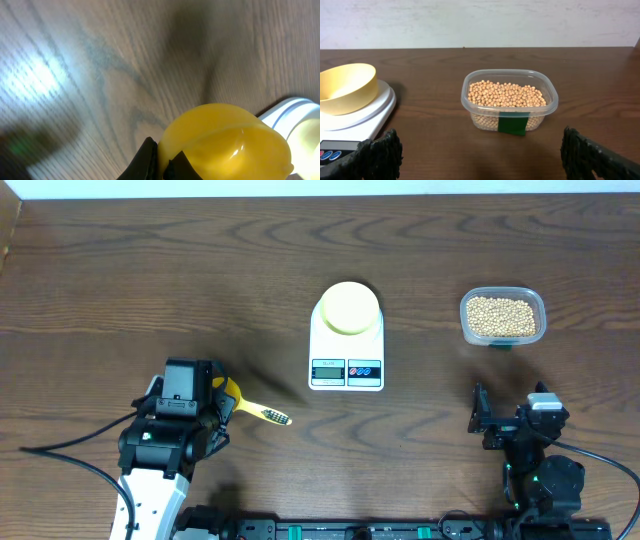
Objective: Scoop item into bowl and weigh 50g on scale
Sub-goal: 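Close the left gripper on the scoop cup and lift it, then move the right gripper toward the scoop handle held by the left gripper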
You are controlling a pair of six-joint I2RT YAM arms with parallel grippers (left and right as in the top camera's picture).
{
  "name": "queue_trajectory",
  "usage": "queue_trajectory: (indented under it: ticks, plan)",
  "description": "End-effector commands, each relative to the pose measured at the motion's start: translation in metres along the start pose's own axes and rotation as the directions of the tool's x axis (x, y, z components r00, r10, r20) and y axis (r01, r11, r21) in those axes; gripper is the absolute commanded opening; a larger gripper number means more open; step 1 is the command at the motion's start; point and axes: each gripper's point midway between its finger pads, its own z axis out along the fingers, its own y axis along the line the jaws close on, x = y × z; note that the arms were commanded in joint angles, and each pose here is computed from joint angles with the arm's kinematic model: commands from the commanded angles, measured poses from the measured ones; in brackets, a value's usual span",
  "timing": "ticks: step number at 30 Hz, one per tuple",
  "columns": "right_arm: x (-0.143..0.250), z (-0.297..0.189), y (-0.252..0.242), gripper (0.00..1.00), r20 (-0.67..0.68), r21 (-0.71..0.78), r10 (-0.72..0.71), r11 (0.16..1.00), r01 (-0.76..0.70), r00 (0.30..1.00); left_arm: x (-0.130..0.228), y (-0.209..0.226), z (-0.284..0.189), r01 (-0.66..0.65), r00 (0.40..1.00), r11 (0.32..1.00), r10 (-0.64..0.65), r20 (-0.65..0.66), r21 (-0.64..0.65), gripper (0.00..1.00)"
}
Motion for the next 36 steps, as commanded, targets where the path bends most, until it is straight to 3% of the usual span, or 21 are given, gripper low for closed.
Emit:
queue_trajectory:
  ticks: [1, 5, 14, 36]
  plan:
    - [0.001, 0.000, 0.000, 0.99, -0.001, 0.000, -0.012, 1.000, 0.012, 1.000, 0.003, -0.003, -0.003, 0.143, 0.989, 0.990, -0.143, -0.026, 0.010, 0.07]
    - [0.001, 0.000, 0.000, 0.99, -0.001, 0.000, -0.012, 1.000, 0.012, 1.000, 0.009, -0.007, -0.003, 0.234, 0.971, 0.972, -0.232, -0.063, 0.019, 0.07]
    - [0.001, 0.000, 0.000, 0.99, -0.001, 0.000, -0.012, 1.000, 0.012, 1.000, 0.029, 0.008, -0.005, 0.228, 0.960, 0.972, -0.234, -0.156, -0.053, 0.07]
    - [0.001, 0.000, 0.000, 0.99, -0.001, -0.001, -0.012, 1.000, 0.012, 1.000, 0.035, 0.025, -0.007, 0.220, 0.957, 0.967, -0.240, -0.162, -0.129, 0.07]
